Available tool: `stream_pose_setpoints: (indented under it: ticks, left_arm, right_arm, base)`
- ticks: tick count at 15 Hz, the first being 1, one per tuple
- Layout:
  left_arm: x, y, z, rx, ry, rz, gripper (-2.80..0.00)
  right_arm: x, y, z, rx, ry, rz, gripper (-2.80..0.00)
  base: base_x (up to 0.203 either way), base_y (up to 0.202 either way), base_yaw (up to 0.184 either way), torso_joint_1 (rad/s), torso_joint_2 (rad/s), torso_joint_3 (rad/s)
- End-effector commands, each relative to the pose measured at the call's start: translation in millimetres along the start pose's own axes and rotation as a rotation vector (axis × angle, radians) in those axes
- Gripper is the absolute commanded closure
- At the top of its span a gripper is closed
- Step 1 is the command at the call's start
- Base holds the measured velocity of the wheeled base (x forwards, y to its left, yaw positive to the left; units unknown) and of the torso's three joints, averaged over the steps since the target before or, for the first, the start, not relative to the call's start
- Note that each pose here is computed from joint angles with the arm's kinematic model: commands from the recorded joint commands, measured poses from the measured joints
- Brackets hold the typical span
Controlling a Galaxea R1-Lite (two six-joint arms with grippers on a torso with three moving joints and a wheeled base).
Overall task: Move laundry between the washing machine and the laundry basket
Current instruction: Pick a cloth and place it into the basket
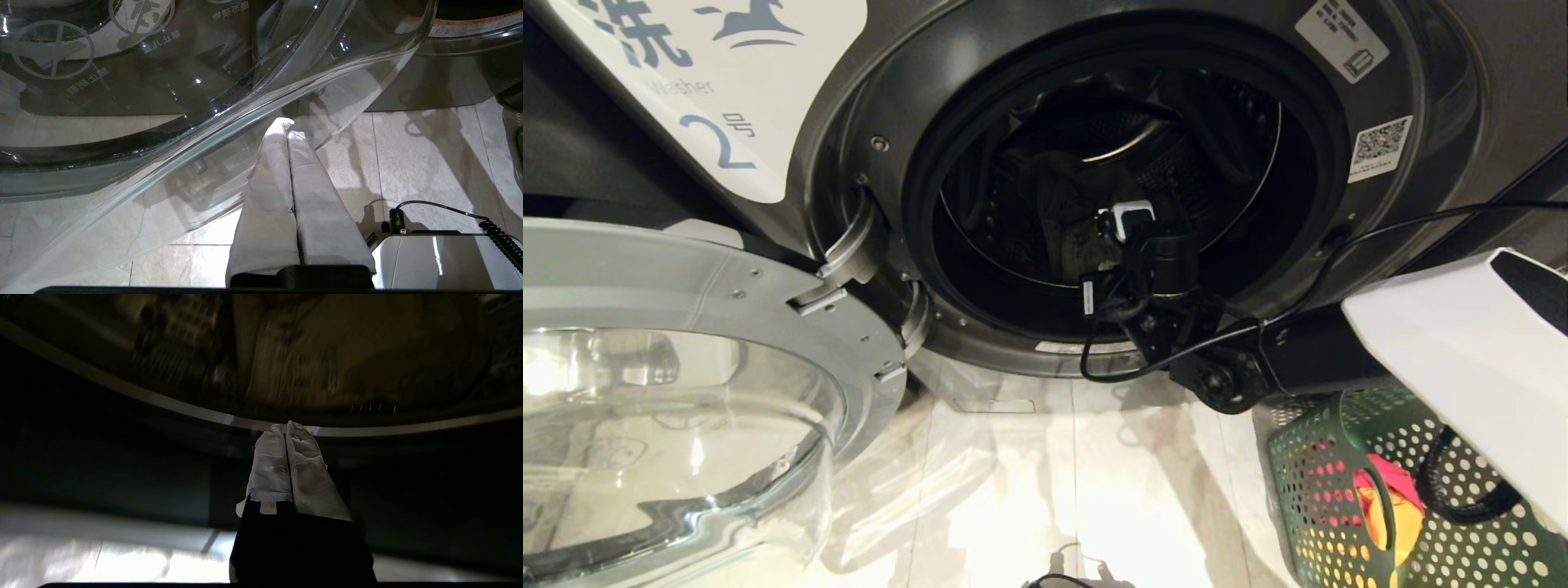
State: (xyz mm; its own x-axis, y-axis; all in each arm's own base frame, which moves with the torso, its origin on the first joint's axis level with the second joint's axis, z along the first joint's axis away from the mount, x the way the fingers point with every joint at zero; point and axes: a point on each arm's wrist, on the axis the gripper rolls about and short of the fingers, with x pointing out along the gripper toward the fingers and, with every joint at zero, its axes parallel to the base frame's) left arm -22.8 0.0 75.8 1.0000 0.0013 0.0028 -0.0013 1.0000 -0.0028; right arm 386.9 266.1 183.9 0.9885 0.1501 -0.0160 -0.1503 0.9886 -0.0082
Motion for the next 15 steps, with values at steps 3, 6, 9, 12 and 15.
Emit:
stream_pose_setpoints:
  ticks: [3,6,9,12,15]
  left_arm:
    - [0.1,0.0,0.1,0.000,0.001,0.000,0.00]
    - [0.1,0.0,0.1,0.000,0.001,0.000,0.00]
    - [0.0,0.0,0.0,0.000,0.000,0.000,0.00]
    - [0.0,0.0,0.0,0.000,0.000,0.000,0.00]
    - [0.1,0.0,0.1,0.000,0.001,0.000,0.00]
  right_arm:
    - [53.6,-6.9,-13.0,0.010,-0.075,-0.108,0.00]
    - [73.8,-22.6,-23.1,0.001,-0.049,-0.167,0.00]
    - [74.0,-23.4,-22.5,0.022,-0.058,-0.166,0.00]
    - [46.7,-30.6,16.2,0.026,-0.059,-0.148,0.00]
    - [-14.9,-38.9,49.5,0.022,-0.001,-0.044,0.00]
  base:
    - [0.000,0.000,0.000,0.000,0.00,0.000]
    - [0.000,0.000,0.000,0.000,0.00,0.000]
    - [0.000,0.000,0.000,0.000,0.00,0.000]
    - [0.000,0.000,0.000,0.000,0.00,0.000]
    - [0.000,0.000,0.000,0.000,0.00,0.000]
